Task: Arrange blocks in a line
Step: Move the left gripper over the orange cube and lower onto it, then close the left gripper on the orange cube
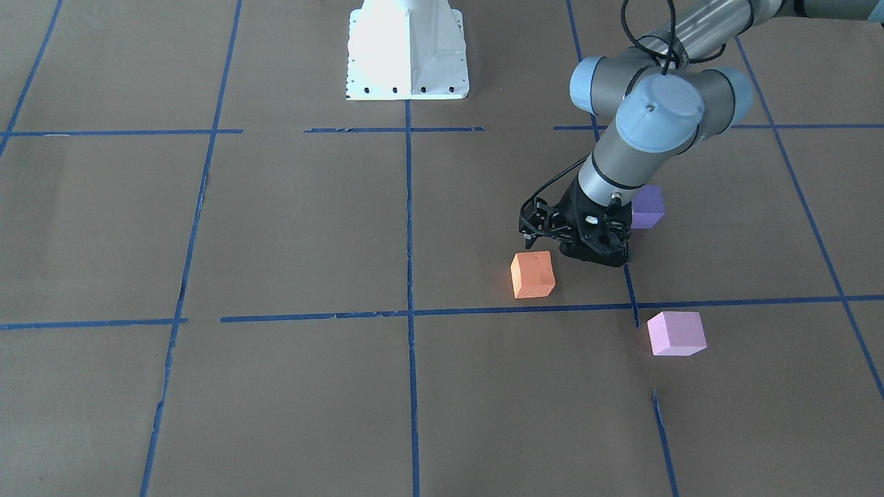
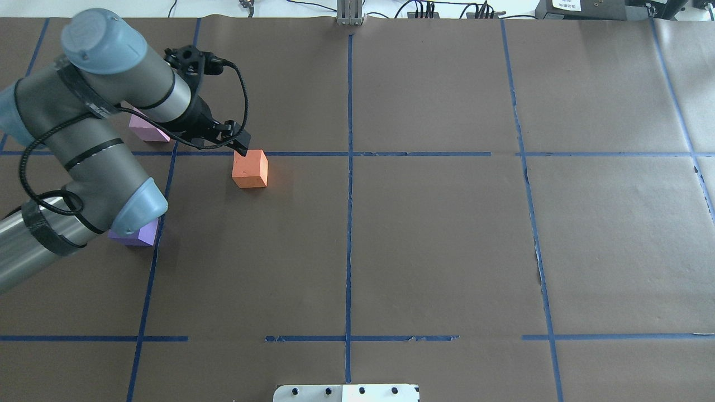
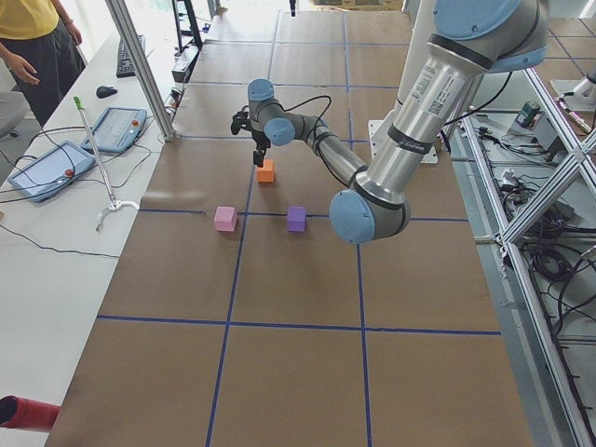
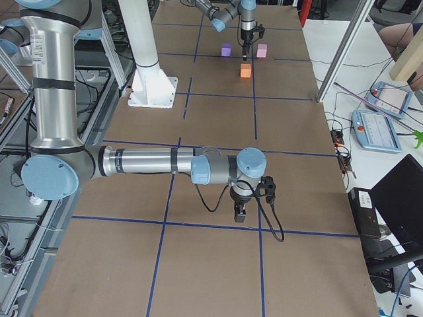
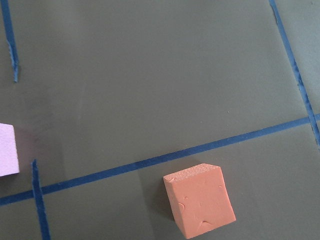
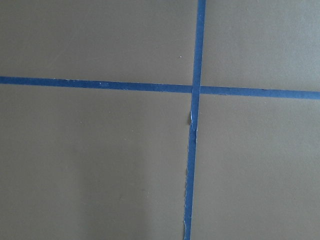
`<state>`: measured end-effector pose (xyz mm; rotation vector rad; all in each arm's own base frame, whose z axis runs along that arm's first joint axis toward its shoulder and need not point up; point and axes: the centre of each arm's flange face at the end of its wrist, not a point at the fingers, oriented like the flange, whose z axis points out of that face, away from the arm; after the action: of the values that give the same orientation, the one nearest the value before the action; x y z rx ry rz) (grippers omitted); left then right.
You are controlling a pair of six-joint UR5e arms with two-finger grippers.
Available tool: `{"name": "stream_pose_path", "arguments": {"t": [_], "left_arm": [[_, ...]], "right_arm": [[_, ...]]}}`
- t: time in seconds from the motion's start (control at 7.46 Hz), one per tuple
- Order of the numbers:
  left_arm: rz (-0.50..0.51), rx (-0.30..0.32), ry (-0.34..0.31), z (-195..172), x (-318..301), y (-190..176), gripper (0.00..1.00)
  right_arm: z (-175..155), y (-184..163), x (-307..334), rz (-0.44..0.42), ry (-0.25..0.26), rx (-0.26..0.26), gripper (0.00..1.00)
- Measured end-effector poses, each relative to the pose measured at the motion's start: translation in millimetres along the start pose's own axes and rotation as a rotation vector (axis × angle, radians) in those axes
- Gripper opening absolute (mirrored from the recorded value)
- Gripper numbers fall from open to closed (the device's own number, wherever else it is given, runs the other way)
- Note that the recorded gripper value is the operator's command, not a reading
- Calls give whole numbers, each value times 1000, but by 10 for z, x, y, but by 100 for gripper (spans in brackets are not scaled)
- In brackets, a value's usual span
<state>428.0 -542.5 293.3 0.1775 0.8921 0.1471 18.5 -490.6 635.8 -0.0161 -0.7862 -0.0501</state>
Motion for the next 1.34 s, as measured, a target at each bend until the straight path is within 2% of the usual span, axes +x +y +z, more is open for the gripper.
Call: {"name": "stream_pose_path", "arguments": {"t": [0.13, 0.54, 1.07, 1.21, 1.34], "left_arm": [[-20, -7, -28, 128, 61, -12, 100], [-187, -17, -52, 280, 141, -81, 100], [-195, -32, -47, 574, 139, -49, 99], [-190, -31, -43, 674, 111, -46, 87], [-188, -32, -42, 732, 92, -42, 69]], "right_arm": [[0, 0, 0, 0, 0, 0, 100], [0, 0, 0, 0, 0, 0, 100], [1, 1, 1, 1, 0, -1, 100], [0, 1, 0, 0, 0, 0, 100], [0, 0, 0, 0, 0, 0, 100]]}}
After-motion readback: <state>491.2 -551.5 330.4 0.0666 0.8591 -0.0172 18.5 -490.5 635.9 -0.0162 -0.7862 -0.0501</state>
